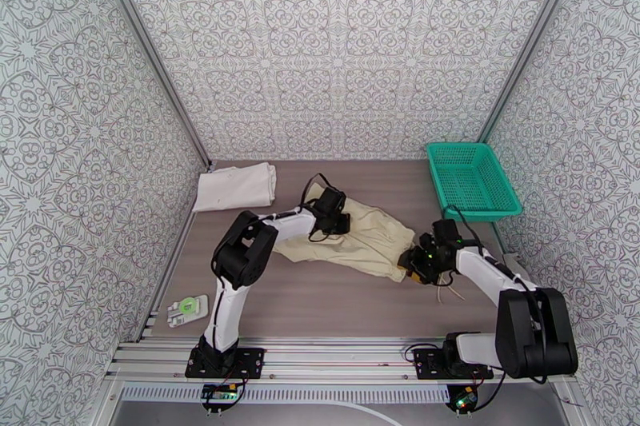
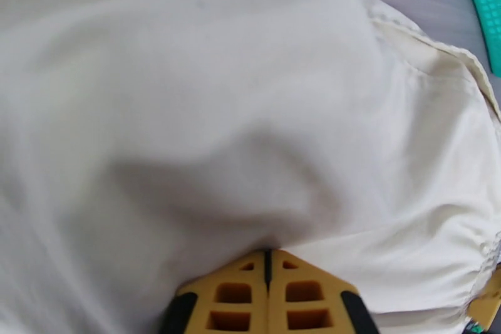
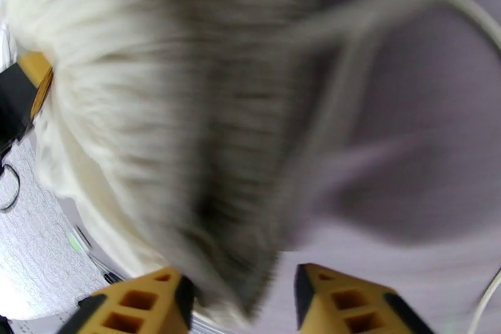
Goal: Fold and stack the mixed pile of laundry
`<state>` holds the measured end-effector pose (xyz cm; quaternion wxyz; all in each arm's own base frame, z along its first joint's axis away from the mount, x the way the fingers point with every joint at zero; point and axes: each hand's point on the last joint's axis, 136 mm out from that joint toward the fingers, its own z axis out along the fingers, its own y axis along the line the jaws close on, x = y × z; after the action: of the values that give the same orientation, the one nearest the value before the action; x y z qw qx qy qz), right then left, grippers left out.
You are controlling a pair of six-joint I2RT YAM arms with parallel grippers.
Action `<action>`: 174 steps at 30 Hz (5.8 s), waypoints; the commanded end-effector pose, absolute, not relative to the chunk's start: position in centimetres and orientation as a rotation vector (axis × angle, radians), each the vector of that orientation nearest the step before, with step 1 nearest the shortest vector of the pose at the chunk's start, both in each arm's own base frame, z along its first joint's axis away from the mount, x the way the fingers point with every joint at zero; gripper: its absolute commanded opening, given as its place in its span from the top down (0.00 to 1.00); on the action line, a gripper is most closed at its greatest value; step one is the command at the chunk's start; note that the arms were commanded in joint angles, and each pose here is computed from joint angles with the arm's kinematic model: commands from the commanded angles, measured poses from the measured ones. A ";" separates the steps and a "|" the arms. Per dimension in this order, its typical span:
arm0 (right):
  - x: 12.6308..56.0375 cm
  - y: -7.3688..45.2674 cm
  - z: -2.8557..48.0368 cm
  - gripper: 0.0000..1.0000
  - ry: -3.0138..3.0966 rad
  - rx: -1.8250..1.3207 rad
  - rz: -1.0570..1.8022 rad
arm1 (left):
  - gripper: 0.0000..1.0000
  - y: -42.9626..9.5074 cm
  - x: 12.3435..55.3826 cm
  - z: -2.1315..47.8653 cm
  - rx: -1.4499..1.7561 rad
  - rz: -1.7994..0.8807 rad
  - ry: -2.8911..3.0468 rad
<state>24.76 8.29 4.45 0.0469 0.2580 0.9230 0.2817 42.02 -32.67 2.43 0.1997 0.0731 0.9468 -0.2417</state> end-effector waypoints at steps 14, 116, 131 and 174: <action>27.6 5.6 8.0 0.30 2.561 0.928 1.032 | 0.61 -36.2 38.3 14.8 0.889 -0.431 2.312; 35.7 14.0 6.8 0.89 2.357 0.964 1.481 | 0.49 -43.6 28.4 12.5 1.398 -0.261 1.774; 33.1 12.5 10.4 1.00 2.721 0.434 1.087 | 0.97 -31.4 36.3 12.2 0.349 -0.771 2.474; 34.2 14.7 18.7 1.00 2.699 0.002 0.844 | 1.00 -38.1 40.4 0.9 -0.091 -1.276 2.745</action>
<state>34.01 14.22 16.54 0.1394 0.0251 0.9444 0.2966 40.84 -38.67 2.70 0.0701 -0.0430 0.9066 -0.4139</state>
